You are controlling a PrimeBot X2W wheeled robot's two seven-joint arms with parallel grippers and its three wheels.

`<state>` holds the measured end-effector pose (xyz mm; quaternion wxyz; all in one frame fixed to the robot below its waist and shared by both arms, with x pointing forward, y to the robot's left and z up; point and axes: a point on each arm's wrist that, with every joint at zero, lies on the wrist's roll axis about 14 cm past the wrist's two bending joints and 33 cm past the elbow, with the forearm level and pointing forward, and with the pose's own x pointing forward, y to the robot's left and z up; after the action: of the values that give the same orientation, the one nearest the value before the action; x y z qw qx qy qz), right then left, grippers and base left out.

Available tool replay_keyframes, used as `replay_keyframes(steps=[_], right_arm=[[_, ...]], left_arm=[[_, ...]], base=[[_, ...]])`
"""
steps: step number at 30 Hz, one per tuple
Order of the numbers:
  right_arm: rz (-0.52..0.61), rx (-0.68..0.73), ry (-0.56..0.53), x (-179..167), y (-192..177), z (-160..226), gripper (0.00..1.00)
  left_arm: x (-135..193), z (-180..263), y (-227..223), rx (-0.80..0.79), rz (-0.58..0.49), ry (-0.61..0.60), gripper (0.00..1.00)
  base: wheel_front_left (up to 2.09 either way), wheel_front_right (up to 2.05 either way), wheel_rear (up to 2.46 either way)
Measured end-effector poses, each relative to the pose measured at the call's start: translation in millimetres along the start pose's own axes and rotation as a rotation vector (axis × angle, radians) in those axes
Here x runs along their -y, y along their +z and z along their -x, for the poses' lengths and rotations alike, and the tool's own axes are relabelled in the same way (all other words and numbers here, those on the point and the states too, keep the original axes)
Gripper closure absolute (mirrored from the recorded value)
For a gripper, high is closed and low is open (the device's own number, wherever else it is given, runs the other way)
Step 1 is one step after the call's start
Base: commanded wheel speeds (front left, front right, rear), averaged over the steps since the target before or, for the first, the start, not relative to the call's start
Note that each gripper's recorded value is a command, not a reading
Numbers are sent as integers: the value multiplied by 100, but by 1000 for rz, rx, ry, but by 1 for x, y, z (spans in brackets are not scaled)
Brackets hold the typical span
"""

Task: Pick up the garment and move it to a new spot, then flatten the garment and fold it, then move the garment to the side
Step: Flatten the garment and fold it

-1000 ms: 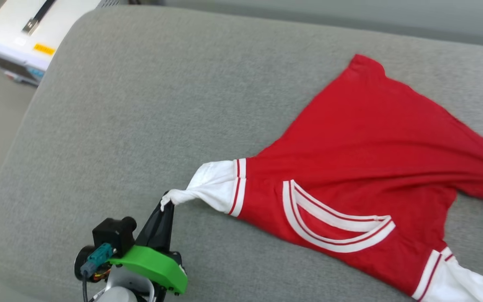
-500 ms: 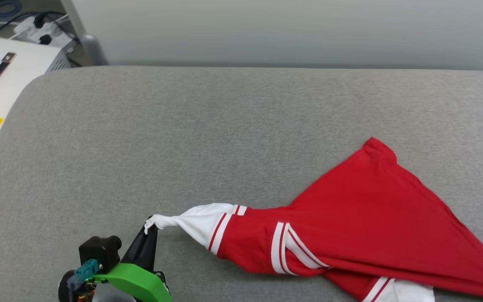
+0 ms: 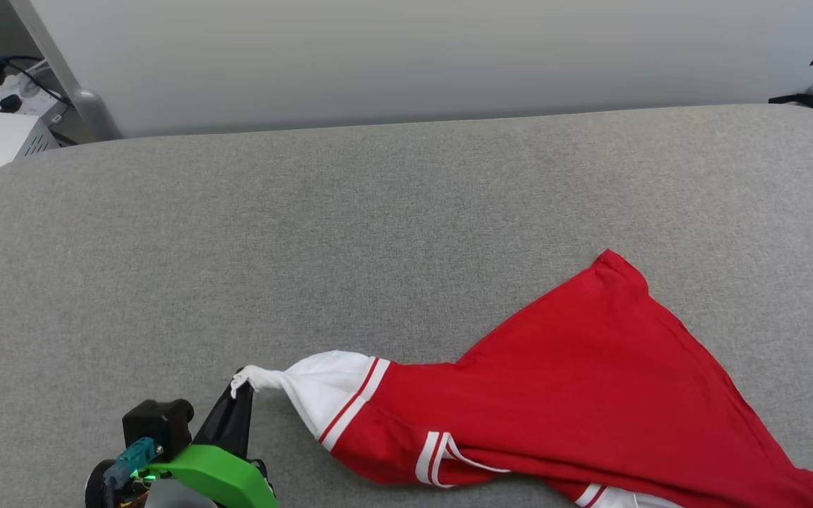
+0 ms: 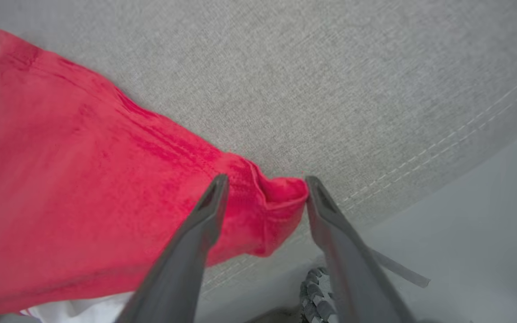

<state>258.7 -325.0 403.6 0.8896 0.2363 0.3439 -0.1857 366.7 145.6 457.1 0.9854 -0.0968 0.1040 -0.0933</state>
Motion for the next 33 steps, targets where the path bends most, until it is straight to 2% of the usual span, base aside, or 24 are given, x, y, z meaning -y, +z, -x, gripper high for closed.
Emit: replay_keyframes(steps=[6,10,13,18,24,28,33], right_arm=[[12,247,99,-39,46,-8,0],[80,393,184,-71,80,-13,0],[148,414,247,-98,93,-26,0],[287,310,338,-146,93,-59,0],[484,24,384,-187,72,-99,0],[574,-130,394,-206,62,-116,0],[677,-254,394,-222,46,-136,0]], left_arm=[[2,-3,-1,-5,5,-7,100],[4,-8,5,13,10,-12,100],[8,-15,10,30,11,-30,100],[10,-27,21,65,3,-46,100],[12,-36,18,67,19,-53,100],[12,-41,16,70,26,-52,100],[7,-50,16,77,33,-42,100]], base=[[0,0,0],[0,0,0],[0,0,0],[0,0,0],[0,0,0],[0,0,0],[0,0,0]])
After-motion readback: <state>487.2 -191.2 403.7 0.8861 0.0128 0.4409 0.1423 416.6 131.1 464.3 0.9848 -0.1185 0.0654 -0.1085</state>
